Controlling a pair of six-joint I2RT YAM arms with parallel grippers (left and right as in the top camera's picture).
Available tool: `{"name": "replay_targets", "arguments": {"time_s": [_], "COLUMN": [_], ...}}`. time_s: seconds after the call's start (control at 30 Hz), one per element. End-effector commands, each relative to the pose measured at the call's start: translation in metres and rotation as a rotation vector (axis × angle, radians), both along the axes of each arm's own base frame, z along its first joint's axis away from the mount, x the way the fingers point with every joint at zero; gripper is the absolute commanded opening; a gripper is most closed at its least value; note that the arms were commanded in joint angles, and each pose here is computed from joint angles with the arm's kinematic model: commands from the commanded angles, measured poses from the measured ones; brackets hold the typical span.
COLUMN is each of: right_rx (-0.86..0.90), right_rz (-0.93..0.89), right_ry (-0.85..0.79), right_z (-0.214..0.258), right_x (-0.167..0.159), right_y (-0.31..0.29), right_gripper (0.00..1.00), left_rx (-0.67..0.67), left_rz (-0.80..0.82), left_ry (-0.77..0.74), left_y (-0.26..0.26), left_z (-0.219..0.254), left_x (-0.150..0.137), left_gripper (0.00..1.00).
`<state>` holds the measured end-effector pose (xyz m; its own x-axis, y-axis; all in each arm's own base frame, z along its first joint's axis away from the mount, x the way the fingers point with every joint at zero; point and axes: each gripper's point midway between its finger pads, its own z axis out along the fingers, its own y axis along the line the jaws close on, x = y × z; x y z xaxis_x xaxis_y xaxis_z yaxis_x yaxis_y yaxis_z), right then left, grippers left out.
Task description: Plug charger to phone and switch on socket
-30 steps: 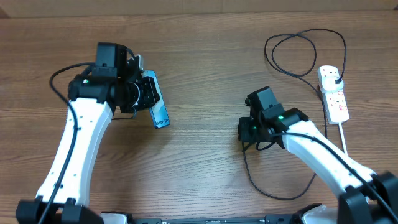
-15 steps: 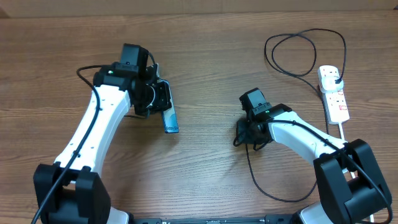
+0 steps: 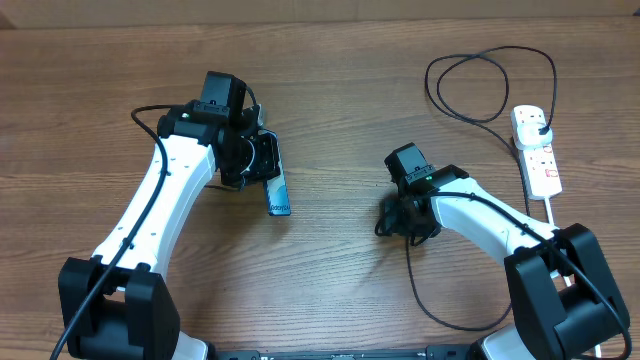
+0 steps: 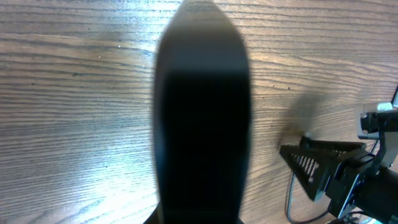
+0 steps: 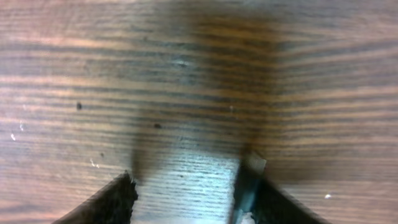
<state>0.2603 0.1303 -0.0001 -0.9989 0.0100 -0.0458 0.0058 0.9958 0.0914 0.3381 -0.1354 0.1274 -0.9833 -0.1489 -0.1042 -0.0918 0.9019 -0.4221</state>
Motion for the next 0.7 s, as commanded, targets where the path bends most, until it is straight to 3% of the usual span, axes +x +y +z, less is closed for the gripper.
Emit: {"name": "replay_targets", "arguments": {"time_s": [0.0,0.07,0.13,0.17,0.2,0.23,0.27,0.3,0.37,0.4,0.47,0.53,0.57,0.6,0.63,0.67], "right_rx": [-0.052,-0.049,-0.047,-0.047,-0.048,-0.047,-0.048,-0.048,-0.048,-0.048,-0.048,-0.048,-0.049,-0.054,-0.055,-0.055], "right_rz": [-0.003,-0.003,-0.003,-0.003,-0.003,0.001,0.001,0.001,0.001,0.001,0.001,0.001,0.001,0.0,0.003,0.014], "right_ry": [0.027,0.02,0.017,0.018,0.018,0.018,0.018,0.018,0.017,0.017,0.017,0.017,0.017,0.015,0.015,0.014], "right_z": [-0.0141,-0.014,-0.0139,-0.014,-0.014,-0.014,-0.014,-0.014,-0.014,-0.014,-0.014,-0.014,-0.014,-0.014,-0.014,-0.014], "right_x": [-0.0055,-0.0038,-0.0031,-0.0032,-0.0033,-0.0033,-0.0033,-0.0033,-0.0032,-0.0032,-0.0031,-0.003,-0.003,-0.0028,-0.0029,-0.0029], "right_y": [-0.0102,-0.0094,-0.0091,-0.0092,-0.0092,-0.0091,-0.0092,-0.0092,-0.0092,-0.0092,-0.0092,-0.0092,-0.0094,-0.0103,-0.0105,-0.0103], "right_gripper": [0.77,0.89,0.9,0.89,0.81,0.6,0.26,0.04,0.04,0.1,0.71,0.95,1.0,0.99,0.86,0.53], "left_rx": [-0.008,-0.007,-0.007,-0.007,-0.007,-0.007,-0.007,-0.007,-0.007,-0.007,-0.007,-0.007,-0.007,-0.007,-0.007,-0.007], "left_rz": [-0.028,-0.028,-0.028,-0.028,-0.028,-0.028,-0.028,-0.028,-0.028,-0.028,-0.028,-0.028,-0.028,-0.028,-0.028,-0.028], "left_ry": [-0.025,-0.024,-0.025,-0.025,-0.025,-0.025,-0.025,-0.025,-0.025,-0.025,-0.025,-0.025,-0.025,-0.025,-0.025,-0.025], "left_y": [-0.0029,-0.0028,-0.0028,-0.0028,-0.0028,-0.0028,-0.0028,-0.0028,-0.0028,-0.0028,-0.0028,-0.0028,-0.0028,-0.0028,-0.0028,-0.0028], "left_z": [0.0042,0.0042,0.0042,0.0042,0.0042,0.0042,0.0042,0.0042,0.0042,0.0042,0.0042,0.0042,0.0042,0.0042,0.0042,0.0042], "left_x": [0.0022,0.0022,0.0023,0.0023,0.0023,0.0023,0.0023,0.0023,0.0023,0.0023,0.0024,0.0023,0.0023,0.0023,0.0023,0.0023], "left_gripper": [0.04,0.04,0.04,0.05,0.04,0.04,0.04,0.04,0.04,0.04,0.04,0.04,0.04,0.04,0.04,0.04]}}
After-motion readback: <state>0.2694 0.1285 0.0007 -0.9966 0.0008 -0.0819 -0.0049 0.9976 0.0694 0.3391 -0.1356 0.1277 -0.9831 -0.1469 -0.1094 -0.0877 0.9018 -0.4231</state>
